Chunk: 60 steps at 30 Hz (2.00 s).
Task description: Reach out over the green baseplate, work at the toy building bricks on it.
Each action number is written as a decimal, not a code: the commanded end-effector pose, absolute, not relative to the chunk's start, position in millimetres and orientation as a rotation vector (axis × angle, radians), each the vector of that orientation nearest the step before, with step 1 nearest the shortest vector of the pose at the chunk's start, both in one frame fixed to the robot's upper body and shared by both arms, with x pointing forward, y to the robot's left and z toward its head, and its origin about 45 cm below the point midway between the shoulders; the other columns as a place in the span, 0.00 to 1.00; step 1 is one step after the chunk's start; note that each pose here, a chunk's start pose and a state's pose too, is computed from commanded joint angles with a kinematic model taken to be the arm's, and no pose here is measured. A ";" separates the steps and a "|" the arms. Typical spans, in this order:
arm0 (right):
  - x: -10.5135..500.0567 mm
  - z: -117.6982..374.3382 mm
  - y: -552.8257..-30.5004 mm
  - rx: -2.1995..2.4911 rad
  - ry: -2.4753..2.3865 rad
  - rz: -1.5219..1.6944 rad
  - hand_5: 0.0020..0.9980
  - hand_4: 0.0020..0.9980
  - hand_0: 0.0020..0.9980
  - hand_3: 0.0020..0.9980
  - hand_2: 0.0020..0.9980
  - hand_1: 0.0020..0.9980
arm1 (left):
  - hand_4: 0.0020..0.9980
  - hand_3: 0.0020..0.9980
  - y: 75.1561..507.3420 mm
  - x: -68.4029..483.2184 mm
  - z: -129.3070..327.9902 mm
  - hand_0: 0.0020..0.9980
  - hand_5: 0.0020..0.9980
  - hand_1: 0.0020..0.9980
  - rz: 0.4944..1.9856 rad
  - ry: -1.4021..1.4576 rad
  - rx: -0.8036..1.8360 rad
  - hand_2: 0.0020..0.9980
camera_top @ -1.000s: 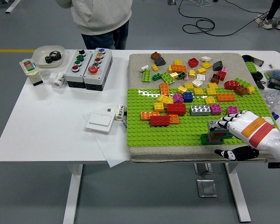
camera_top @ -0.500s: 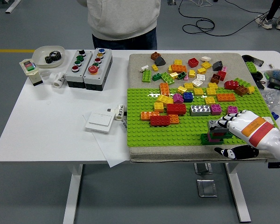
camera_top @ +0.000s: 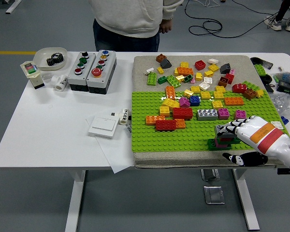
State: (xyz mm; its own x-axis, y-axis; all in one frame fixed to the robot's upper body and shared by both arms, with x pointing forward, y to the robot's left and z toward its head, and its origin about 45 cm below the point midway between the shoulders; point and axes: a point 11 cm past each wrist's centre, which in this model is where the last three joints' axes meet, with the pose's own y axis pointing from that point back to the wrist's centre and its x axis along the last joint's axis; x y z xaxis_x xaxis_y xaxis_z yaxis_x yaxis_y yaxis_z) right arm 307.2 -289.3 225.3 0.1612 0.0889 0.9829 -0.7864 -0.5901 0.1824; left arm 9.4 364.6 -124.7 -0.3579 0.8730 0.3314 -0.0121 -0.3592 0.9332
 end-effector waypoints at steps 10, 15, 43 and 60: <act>305.7 220.6 -289.5 1.713 -0.654 1.507 0.43 0.73 0.37 0.70 0.74 0.54 | 0.57 0.55 364.3 9.3 -124.8 0.60 0.61 0.72 1.787 1.217 1.216 0.69; 305.1 219.1 -290.4 1.711 -0.650 1.503 0.43 0.73 0.37 0.70 0.74 0.54 | 0.57 0.55 364.4 8.7 -124.8 0.60 0.61 0.72 1.785 1.217 1.219 0.69; 309.0 235.8 -291.3 1.701 -0.726 1.554 0.43 0.74 0.42 0.68 0.74 0.59 | 0.57 0.55 365.0 3.5 -124.9 0.60 0.61 0.72 1.776 1.219 1.238 0.70; 312.5 248.2 -290.6 1.696 -0.762 1.585 0.43 0.74 0.46 0.68 0.74 0.61 | 0.57 0.55 364.6 5.2 -125.0 0.60 0.61 0.72 1.779 1.220 1.231 0.69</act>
